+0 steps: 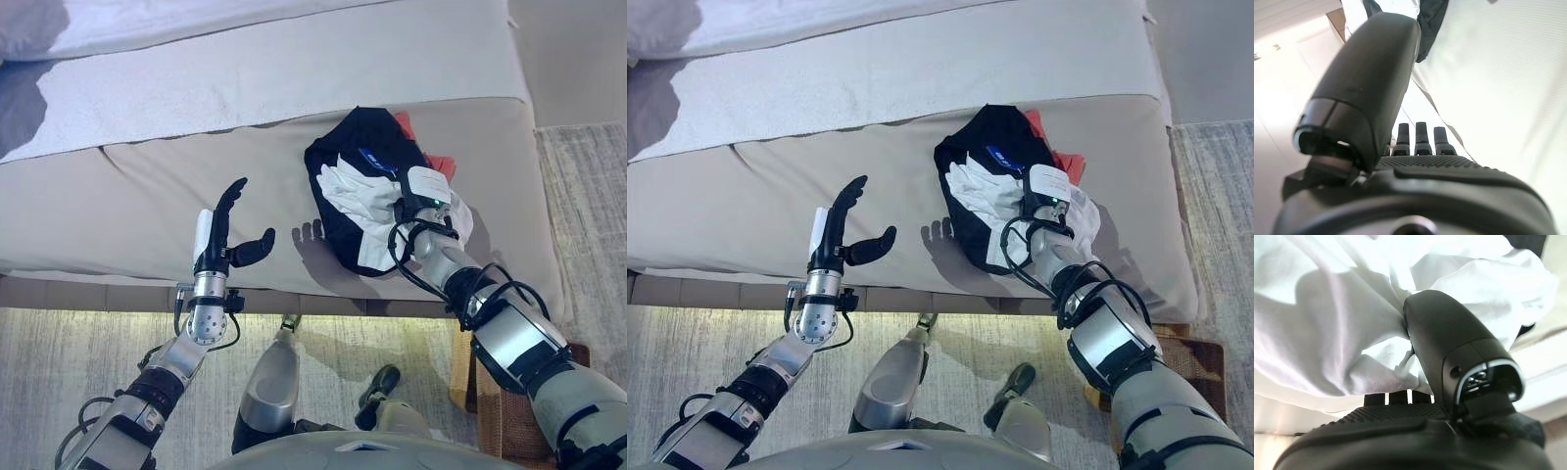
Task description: Pick up the clothes from the bed and place them into the basket
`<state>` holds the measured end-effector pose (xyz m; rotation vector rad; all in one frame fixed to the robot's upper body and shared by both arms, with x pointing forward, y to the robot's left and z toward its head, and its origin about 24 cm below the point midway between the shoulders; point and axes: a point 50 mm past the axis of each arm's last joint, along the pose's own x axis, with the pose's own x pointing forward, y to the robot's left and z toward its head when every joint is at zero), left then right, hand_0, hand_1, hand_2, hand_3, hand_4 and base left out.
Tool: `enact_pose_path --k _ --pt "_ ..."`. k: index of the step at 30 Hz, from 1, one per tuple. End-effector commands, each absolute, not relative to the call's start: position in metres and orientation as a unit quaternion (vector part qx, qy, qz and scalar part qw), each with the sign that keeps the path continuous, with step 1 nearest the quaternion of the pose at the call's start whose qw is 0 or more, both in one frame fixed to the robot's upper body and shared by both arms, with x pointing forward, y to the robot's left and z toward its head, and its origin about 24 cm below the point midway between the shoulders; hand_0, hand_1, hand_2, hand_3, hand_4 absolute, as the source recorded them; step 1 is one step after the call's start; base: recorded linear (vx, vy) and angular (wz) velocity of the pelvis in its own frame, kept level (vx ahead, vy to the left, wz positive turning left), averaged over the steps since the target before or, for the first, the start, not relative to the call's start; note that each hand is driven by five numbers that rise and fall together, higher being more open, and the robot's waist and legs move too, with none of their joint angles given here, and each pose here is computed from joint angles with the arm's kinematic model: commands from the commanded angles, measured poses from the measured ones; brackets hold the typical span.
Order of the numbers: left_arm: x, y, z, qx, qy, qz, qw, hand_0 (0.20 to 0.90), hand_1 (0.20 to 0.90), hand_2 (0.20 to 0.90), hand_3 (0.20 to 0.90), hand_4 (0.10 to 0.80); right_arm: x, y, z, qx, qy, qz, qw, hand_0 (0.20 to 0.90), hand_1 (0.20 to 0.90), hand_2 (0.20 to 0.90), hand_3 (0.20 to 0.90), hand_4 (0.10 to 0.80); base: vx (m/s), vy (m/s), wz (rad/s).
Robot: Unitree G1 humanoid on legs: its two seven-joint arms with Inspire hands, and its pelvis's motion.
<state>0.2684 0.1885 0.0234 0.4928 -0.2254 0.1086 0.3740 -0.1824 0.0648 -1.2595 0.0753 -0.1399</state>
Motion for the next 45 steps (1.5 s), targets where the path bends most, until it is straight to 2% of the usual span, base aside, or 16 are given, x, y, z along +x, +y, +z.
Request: enact_pose_path --k 1,8,23,32,38,42,43,44,45 --pt "0.273 0.182 0.049 0.227 -0.182 0.051 0.955 0.9 0.9 0.9 0.9 0.8 0.384 -0.188 0.116 -0.579 -0.066 -0.13 0.802 0.3 0.3 0.3 0.2 0.1 0.054 0.013 -0.11" --pt "0.269 0.19 0.04 0.232 -0.154 0.068 0.958 0.9 0.9 0.9 0.9 0.8 0.373 -0.179 0.122 -0.514 -0.092 -0.132 0.842 0.3 0.3 0.3 0.2 0.1 0.046 0.025 -0.11" --pt "0.259 0.2 0.022 0.236 -0.111 0.08 0.962 0.9 0.9 0.9 0.9 0.8 0.353 -0.187 0.16 -0.329 -0.172 -0.146 0.917 0.3 0.3 0.3 0.2 0.1 0.043 0.004 -0.14" --pt "0.262 0.201 0.02 0.236 -0.107 0.075 0.963 0.9 0.9 0.9 0.9 0.8 0.355 -0.196 0.172 -0.246 -0.177 -0.149 0.941 0.3 0.3 0.3 0.2 0.1 0.025 0.007 -0.01" --pt "0.265 0.199 0.021 0.233 -0.108 0.067 0.964 0.9 0.9 0.9 0.9 0.8 0.362 -0.2 0.165 -0.248 -0.143 -0.14 0.948 0.305 0.305 0.305 0.205 0.105 0.043 0.012 0.01" --pt "0.266 0.197 0.022 0.234 -0.106 0.062 0.964 0.9 0.9 0.9 0.9 0.8 0.365 -0.198 0.153 -0.24 -0.114 -0.121 0.956 0.345 0.345 0.345 0.252 0.152 0.037 -0.003 0.04" --pt "0.266 0.197 0.022 0.234 -0.106 0.062 0.964 0.9 0.9 0.9 0.9 0.8 0.366 -0.197 0.152 -0.239 -0.111 -0.117 0.957 0.408 0.408 0.408 0.326 0.226 0.0 0.0 0.0" --pt "0.265 0.198 0.022 0.234 -0.106 0.062 0.965 0.9 0.9 0.9 0.9 0.8 0.367 -0.195 0.15 -0.238 -0.106 -0.11 0.959 0.526 0.526 0.526 0.464 0.364 0.0 0.0 0.0" --pt "0.265 0.198 0.021 0.234 -0.105 0.062 0.965 0.9 0.9 0.9 0.9 0.8 0.367 -0.195 0.15 -0.238 -0.105 -0.108 0.959 0.564 0.564 0.564 0.507 0.407 0.0 0.0 0.0"
